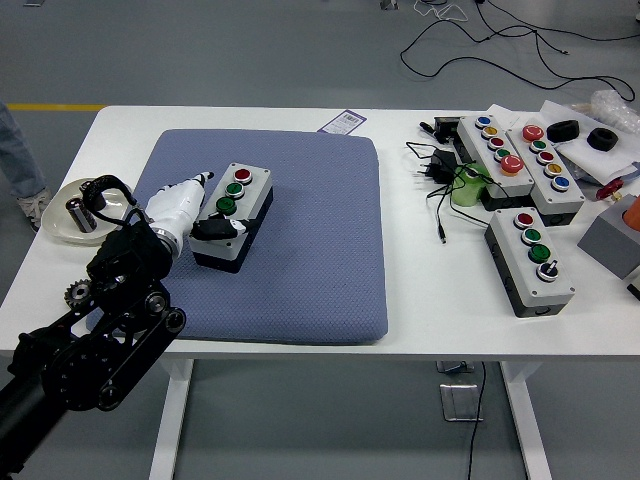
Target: Pick up the button,place it on the desk,press the button,press the button
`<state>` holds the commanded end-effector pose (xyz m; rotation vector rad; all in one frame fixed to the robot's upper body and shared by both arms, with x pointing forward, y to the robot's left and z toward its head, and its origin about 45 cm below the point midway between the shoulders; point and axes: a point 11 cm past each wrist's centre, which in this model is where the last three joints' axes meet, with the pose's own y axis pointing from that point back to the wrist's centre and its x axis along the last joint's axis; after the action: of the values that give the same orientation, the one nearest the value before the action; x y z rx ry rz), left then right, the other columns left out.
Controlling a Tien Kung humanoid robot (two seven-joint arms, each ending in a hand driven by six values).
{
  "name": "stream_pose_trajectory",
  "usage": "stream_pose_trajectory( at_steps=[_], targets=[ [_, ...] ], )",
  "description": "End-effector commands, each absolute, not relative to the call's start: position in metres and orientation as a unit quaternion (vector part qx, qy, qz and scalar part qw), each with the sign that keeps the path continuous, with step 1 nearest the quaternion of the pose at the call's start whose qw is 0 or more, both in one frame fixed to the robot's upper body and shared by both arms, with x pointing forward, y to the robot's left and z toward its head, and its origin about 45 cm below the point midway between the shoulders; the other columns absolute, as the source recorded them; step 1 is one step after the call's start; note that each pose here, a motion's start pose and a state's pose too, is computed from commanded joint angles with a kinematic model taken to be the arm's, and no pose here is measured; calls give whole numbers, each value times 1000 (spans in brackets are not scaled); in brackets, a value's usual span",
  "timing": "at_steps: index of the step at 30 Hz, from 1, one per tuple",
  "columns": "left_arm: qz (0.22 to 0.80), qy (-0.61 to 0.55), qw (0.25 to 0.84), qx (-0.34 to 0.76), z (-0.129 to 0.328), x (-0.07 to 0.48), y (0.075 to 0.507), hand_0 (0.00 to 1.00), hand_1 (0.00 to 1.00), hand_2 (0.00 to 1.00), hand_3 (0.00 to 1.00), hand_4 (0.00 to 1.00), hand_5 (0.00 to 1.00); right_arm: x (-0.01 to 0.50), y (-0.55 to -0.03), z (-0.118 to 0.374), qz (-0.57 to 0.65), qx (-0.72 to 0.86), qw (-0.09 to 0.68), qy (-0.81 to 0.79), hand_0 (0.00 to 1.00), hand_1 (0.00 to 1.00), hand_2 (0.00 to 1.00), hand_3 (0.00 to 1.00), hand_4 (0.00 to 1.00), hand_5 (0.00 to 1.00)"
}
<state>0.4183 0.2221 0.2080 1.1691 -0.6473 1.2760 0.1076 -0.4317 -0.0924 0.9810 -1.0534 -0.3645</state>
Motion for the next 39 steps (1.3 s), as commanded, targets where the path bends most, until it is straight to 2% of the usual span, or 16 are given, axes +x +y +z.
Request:
stream_pose_trajectory(
  at_steps=[5,6,17,18,23,24,29,30,39],
  targets=[
    [550,-296,589,513,207,421,221,908,998,998,998,998,670,108,-432,-92,-166,447,737,-480,672,645,690,635,313,193],
    [548,-297,588,515,207,422,221,856,998,998,998,998,588,108,-432,-92,-166,447,737,-480,672,645,690,635,312,192],
    [515,-301,579,556,198,428,221,832,994,998,998,998,577,107,-432,-92,-166,447,737,-479,672,645,690,635,312,192],
    [511,-300,579,560,197,429,221,772,961,998,998,998,561,107,-432,-92,-166,447,737,-479,672,645,689,635,312,192],
    [492,-300,580,576,195,430,220,772,961,998,998,998,561,107,-433,-92,-167,446,737,-480,672,645,689,635,312,192],
    [486,-302,580,580,195,431,219,735,917,998,938,998,552,107,-433,-92,-167,446,737,-481,672,645,689,635,313,191],
    [476,-309,583,581,201,432,216,735,917,998,938,998,552,108,-434,-92,-166,445,737,-481,672,645,689,635,313,191],
    [474,-310,584,581,203,433,215,737,906,981,842,998,587,107,-434,-92,-166,445,737,-481,672,645,689,634,312,193],
    [454,-299,598,589,202,436,210,760,921,985,844,998,594,107,-434,-92,-166,444,738,-480,672,645,689,634,312,193]
  ],
)
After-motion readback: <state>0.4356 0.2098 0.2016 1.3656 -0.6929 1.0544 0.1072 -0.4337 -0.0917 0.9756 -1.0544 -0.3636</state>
